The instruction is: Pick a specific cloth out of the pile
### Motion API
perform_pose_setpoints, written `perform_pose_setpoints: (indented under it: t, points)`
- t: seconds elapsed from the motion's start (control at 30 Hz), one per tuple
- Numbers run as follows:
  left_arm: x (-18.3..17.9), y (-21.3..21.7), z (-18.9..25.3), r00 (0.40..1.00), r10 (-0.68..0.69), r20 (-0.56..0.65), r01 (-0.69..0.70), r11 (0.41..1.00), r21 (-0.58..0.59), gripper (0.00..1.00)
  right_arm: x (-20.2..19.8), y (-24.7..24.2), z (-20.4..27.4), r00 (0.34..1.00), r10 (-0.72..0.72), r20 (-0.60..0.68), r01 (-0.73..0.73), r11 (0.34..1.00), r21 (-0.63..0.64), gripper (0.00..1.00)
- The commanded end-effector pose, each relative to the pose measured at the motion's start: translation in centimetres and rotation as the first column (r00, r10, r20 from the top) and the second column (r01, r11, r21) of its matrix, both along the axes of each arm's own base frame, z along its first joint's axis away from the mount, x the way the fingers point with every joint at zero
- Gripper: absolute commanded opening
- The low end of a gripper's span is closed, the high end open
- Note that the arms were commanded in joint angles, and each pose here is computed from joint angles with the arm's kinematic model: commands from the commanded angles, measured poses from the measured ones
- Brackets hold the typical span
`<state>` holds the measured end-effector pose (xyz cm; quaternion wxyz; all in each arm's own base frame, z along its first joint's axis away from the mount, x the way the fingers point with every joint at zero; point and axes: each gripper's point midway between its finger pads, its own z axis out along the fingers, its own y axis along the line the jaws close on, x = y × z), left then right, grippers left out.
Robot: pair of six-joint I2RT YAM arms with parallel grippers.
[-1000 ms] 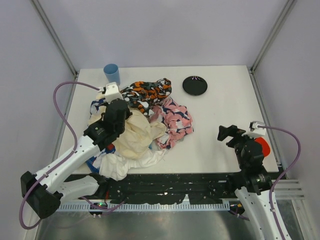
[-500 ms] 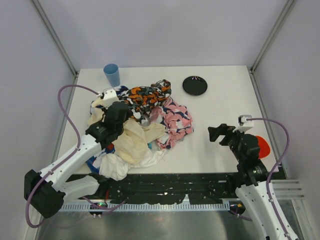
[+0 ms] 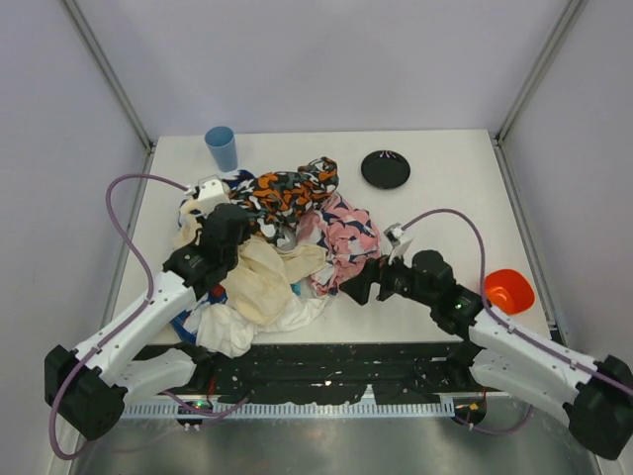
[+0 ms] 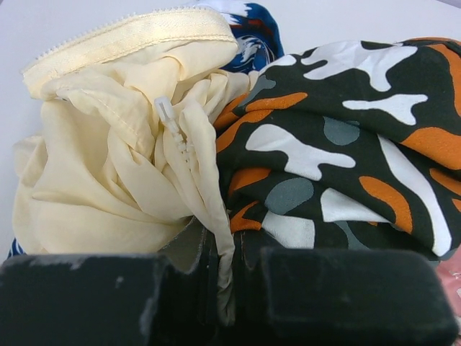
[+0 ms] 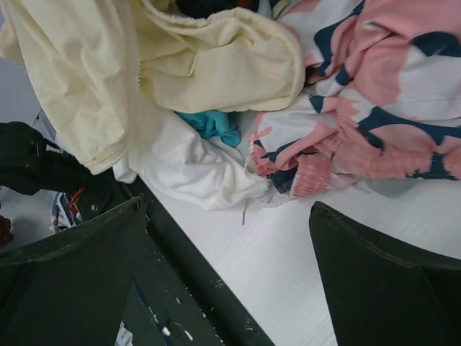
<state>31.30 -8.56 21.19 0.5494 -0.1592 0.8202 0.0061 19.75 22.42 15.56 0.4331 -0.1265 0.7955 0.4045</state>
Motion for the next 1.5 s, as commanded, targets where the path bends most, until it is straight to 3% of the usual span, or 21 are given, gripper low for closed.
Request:
perform_pose_setpoints:
  t: [0.0, 0.27, 0.57, 0.97, 1.23, 1.47]
  points:
    - [0.4, -0.5, 0.9, 0.999, -0.016, 0.044, 0.018, 0.999, -0.048, 0.0, 1.4, 5.2, 2.5, 0.999, -0.01, 0.041, 0.006, 0.995, 0.103, 0.98]
    - [0.2, -0.3, -0.4, 1.0, -0.007, 0.011, 0.007, 0.999, -0.038, 0.0, 3.2, 13.3, 0.0, 0.999, 0.028, -0.02, -0.026, 0.998, 0.064, 1.0]
    - [0.2, 0.1, -1.7, 1.0, 0.008, -0.022, -0.009, 1.0, -0.03, 0.0, 3.8, 16.6, -4.8, 0.994, 0.007, -0.114, -0.004, 1.0, 0.026, 0.93]
    - [0.0, 0.6, -2.1, 0.999, 0.021, -0.029, -0.022, 0.999, -0.034, 0.0, 2.7, 17.7, -7.4, 0.979, 0.057, -0.194, -0.044, 0.996, 0.074, 0.61]
    - [0.1, 0.9, -2.1, 0.999, 0.028, -0.029, -0.029, 0.999, -0.037, 0.0, 1.6, 17.7, -8.5, 0.971, 0.079, -0.225, -0.06, 0.994, 0.088, 0.54]
    - [0.3, 1.3, -2.3, 0.998, 0.036, -0.046, -0.037, 0.999, -0.021, 0.0, 0.5, 17.3, -8.1, 0.97, 0.113, -0.214, -0.093, 0.99, 0.105, 0.24]
